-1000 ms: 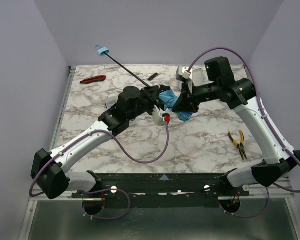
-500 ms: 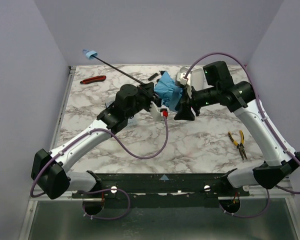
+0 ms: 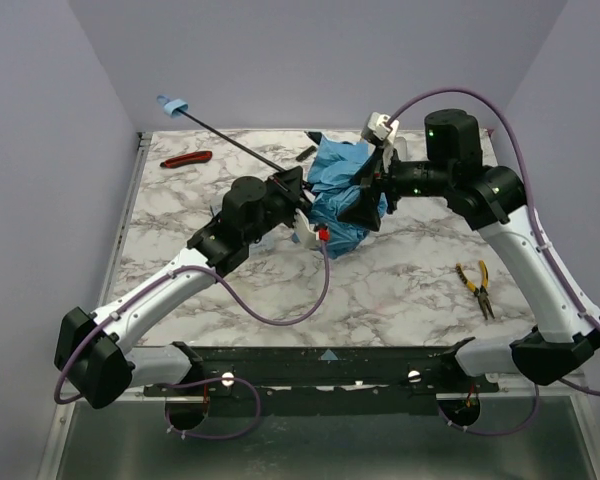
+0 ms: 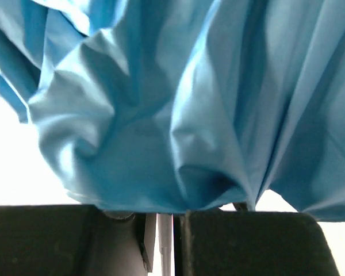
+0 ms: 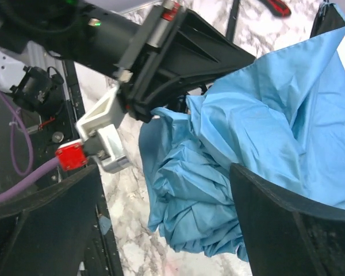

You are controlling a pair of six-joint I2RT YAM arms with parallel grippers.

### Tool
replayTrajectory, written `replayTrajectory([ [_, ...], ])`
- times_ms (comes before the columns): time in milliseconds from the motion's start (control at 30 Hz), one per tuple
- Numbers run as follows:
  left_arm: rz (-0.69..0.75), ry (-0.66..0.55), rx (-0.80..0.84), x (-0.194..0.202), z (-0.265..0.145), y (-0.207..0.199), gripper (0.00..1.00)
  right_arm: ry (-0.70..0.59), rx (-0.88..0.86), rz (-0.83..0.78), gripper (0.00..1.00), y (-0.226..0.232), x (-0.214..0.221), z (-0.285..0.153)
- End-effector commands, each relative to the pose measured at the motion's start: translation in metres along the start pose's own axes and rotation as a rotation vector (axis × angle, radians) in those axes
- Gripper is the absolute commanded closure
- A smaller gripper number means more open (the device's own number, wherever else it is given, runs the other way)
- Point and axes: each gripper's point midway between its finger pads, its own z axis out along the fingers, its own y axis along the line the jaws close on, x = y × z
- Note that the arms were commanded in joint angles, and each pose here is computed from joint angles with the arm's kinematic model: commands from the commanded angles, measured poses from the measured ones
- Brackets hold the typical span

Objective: Open the umbrella

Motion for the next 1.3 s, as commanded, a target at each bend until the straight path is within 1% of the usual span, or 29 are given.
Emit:
replayTrajectory([
  [0, 0.057, -0.058, -0.135, -0.015, -0.015, 0.040, 1.00, 0.089, 0.097, 0.030, 0.01, -0.030, 0.021, 0.016],
  [133, 0.075, -0.090, -0.135, -0.024, -0.018, 0.041, 1.00, 0.178, 0.037, 0.006, 0.00, -0.027, 0.054, 0.024],
  [267, 0.087, -0.121, -0.129, -0.034, -0.021, 0.043, 1.00, 0.240, 0.020, -0.045, 0.00, -0.030, 0.072, 0.030],
  [400, 0.088, -0.154, -0.112, -0.042, -0.023, 0.042, 1.00, 0.299, 0.063, -0.164, 0.02, -0.037, 0.088, 0.036],
  [600, 0.081, -0.194, -0.087, -0.051, -0.027, 0.039, 1.00, 0.299, 0.159, -0.332, 0.02, -0.045, 0.093, 0.038],
  [667, 0.067, -0.205, -0.071, -0.054, -0.027, 0.037, 1.00, 0.309, 0.182, -0.380, 0.04, -0.049, 0.099, 0.039],
  [733, 0.052, -0.213, -0.064, -0.055, -0.028, 0.038, 1.00, 0.328, 0.197, -0.412, 0.10, -0.051, 0.108, 0.042],
  [800, 0.037, -0.218, -0.057, -0.056, -0.029, 0.040, 1.00, 0.333, 0.210, -0.410, 0.21, -0.053, 0.113, 0.044],
  [833, 0.028, -0.222, -0.056, -0.056, -0.030, 0.041, 1.00, 0.339, 0.206, -0.401, 0.30, -0.052, 0.116, 0.045],
  [867, 0.017, -0.226, -0.050, -0.057, -0.031, 0.041, 1.00, 0.340, 0.205, -0.394, 0.42, -0.052, 0.117, 0.045],
  [933, -0.004, -0.235, -0.036, -0.059, -0.033, 0.039, 1.00, 0.338, 0.201, -0.374, 0.60, -0.050, 0.119, 0.046],
  [1000, -0.029, -0.239, -0.016, -0.059, -0.036, 0.036, 1.00, 0.324, 0.200, -0.352, 0.72, -0.048, 0.118, 0.047],
  [1100, -0.046, -0.222, 0.001, -0.056, -0.038, 0.030, 1.00, 0.293, 0.218, -0.326, 0.98, -0.047, 0.114, 0.048],
  [1133, -0.049, -0.213, 0.008, -0.055, -0.039, 0.027, 0.99, 0.289, 0.224, -0.315, 1.00, -0.047, 0.114, 0.047],
  [1233, -0.067, -0.159, 0.039, -0.046, -0.041, 0.020, 0.62, 0.283, 0.230, -0.288, 1.00, -0.046, 0.113, 0.047],
  [1267, -0.102, -0.140, 0.038, -0.042, -0.042, 0.023, 0.47, 0.280, 0.236, -0.278, 1.00, -0.046, 0.113, 0.046],
])
